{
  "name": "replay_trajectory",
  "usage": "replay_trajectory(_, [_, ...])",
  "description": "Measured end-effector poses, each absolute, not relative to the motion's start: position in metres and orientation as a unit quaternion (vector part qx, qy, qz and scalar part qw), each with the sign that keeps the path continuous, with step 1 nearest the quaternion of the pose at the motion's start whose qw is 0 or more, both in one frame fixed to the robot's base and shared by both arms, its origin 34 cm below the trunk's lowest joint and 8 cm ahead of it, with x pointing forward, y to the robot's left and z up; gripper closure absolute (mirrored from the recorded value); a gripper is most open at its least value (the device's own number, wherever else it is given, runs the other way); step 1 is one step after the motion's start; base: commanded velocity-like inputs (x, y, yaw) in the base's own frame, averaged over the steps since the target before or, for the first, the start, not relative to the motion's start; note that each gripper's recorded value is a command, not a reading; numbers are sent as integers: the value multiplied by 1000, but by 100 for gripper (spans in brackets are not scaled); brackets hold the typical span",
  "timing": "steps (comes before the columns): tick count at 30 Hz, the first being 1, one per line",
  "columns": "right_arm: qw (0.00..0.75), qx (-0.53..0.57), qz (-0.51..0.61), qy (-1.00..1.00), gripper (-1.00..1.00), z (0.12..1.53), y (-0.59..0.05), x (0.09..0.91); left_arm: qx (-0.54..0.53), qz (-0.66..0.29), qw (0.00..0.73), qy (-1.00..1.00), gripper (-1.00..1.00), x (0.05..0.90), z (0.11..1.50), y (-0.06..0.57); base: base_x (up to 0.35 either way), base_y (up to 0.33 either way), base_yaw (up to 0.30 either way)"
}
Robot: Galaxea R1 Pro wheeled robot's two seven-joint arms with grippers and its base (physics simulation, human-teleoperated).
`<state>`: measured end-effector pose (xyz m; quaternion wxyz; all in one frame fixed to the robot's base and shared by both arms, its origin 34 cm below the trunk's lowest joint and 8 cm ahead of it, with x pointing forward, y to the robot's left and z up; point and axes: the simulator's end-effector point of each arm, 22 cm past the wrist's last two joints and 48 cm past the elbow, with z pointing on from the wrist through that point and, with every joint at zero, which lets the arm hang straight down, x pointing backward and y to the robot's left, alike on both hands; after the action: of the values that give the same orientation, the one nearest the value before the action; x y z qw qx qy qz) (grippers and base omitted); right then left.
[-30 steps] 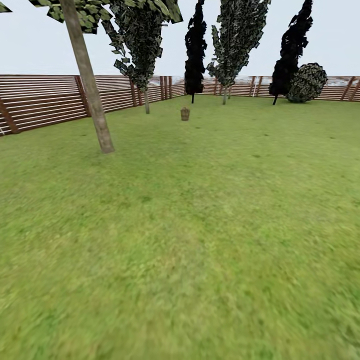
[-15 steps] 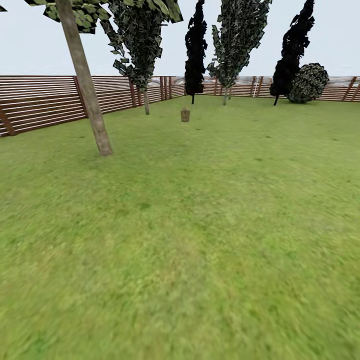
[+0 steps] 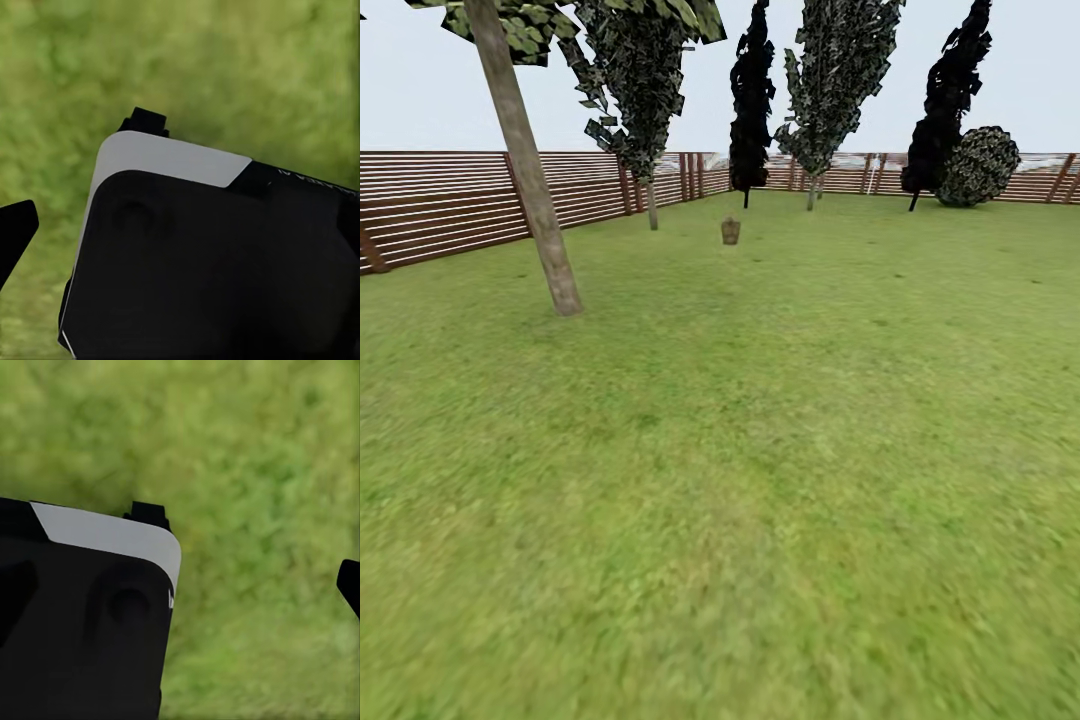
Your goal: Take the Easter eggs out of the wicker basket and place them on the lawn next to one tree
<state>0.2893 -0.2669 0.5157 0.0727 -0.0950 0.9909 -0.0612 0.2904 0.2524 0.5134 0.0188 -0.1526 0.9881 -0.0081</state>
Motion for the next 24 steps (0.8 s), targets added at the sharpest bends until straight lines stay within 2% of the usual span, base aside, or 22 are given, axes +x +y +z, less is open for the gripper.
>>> replay_trajectory(5, [73,-93,-62,991,-100,516,-268,289,-151,-9,17,988,-100,288,513,251,115,0,0])
replay_trajectory(15, [72,-92,-63,991,-100,516,-269,289,-150,-10,11,989,-100,283,513,250,307,0,-5])
replay_trajectory(24, [73,-92,-64,991,-100,516,-270,289,-149,-10,11,989,-100,283,513,250,325,0,-238])
